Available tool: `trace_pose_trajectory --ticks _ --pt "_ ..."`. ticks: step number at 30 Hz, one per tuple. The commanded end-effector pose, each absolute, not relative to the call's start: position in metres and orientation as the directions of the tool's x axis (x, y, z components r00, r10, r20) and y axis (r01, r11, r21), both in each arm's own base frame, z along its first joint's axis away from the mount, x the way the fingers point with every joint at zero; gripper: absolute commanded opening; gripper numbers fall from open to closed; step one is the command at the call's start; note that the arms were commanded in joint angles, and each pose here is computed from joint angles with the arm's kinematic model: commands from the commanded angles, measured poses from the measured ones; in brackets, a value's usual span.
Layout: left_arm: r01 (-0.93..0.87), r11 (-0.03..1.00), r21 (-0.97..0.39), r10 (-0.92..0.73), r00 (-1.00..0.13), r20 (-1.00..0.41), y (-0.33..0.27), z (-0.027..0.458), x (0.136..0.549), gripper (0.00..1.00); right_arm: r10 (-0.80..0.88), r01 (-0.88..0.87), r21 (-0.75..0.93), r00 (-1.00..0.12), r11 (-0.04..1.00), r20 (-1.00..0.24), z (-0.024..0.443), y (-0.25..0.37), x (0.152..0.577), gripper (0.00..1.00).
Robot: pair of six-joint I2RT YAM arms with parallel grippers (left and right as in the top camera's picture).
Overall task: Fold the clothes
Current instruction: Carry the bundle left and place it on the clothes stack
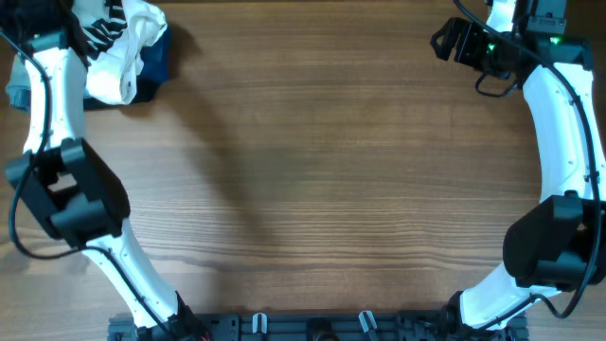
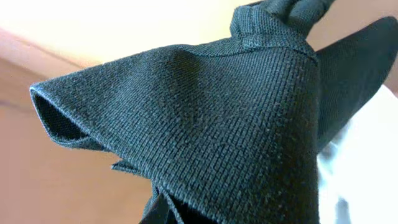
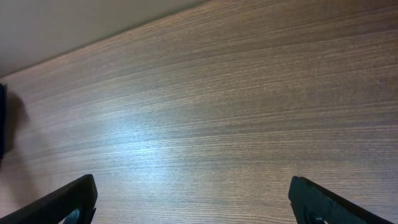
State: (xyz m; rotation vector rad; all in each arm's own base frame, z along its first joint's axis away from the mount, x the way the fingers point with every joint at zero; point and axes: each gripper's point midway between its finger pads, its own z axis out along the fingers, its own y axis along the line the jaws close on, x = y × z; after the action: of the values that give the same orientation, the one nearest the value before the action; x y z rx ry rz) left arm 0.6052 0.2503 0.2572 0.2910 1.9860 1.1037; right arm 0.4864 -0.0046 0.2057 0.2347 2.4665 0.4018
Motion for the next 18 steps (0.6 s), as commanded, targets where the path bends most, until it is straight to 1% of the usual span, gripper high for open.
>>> trace_pose_trajectory --ticks 1,4,5,6,13,14,15,16,17,18 --pt "-0.089 0.599 0.795 0.564 -0.658 -0.499 0.247 0.219 0.614 0.04 0.241 0.069 0.321 -0.809 0.945 -0.535 0.192 -0.004 0.487 1.0" --pt "-0.052 0.663 0.747 0.521 -0.684 -0.51 0.228 0.192 0.614 0.04 0.242 0.068 0.321 -0.807 0.945 -0.539 0.193 -0.004 0.487 1.0" --pt "-0.083 0.722 0.687 0.46 -0.684 -0.566 0.212 0.185 0.616 0.04 0.242 0.067 0.322 -0.805 0.944 -0.541 0.193 -0.004 0.488 1.0" --pt "-0.102 0.749 0.655 0.427 -0.681 -0.595 0.203 0.182 0.617 0.04 0.241 0.066 0.322 -0.804 0.944 -0.543 0.193 -0.003 0.488 1.0" --pt "-0.048 0.843 0.536 0.338 -0.726 -0.598 0.133 0.15 0.613 0.05 0.235 0.058 0.322 -0.805 0.945 -0.545 0.194 0.0 0.489 1.0" --pt "-0.051 0.855 0.515 0.317 -0.735 -0.599 0.128 0.146 0.611 0.11 0.234 0.057 0.322 -0.805 0.945 -0.545 0.194 0.001 0.489 0.99" --pt "-0.054 0.87 0.49 0.29 -0.747 -0.598 0.121 0.141 0.607 0.21 0.232 0.055 0.321 -0.805 0.945 -0.546 0.194 0.001 0.489 1.0" --pt "-0.059 0.879 0.472 0.272 -0.753 -0.6 0.118 0.138 0.606 0.45 0.232 0.055 0.321 -0.805 0.945 -0.545 0.194 0.001 0.489 0.99" --pt "-0.067 0.89 0.45 0.248 -0.758 -0.603 0.115 0.134 0.604 1.0 0.232 0.055 0.321 -0.805 0.945 -0.546 0.194 0.001 0.489 1.0" --pt "-0.07 0.897 0.436 0.234 -0.762 -0.604 0.114 0.133 0.603 1.0 0.231 0.054 0.321 -0.805 0.946 -0.546 0.194 0.001 0.489 1.0"
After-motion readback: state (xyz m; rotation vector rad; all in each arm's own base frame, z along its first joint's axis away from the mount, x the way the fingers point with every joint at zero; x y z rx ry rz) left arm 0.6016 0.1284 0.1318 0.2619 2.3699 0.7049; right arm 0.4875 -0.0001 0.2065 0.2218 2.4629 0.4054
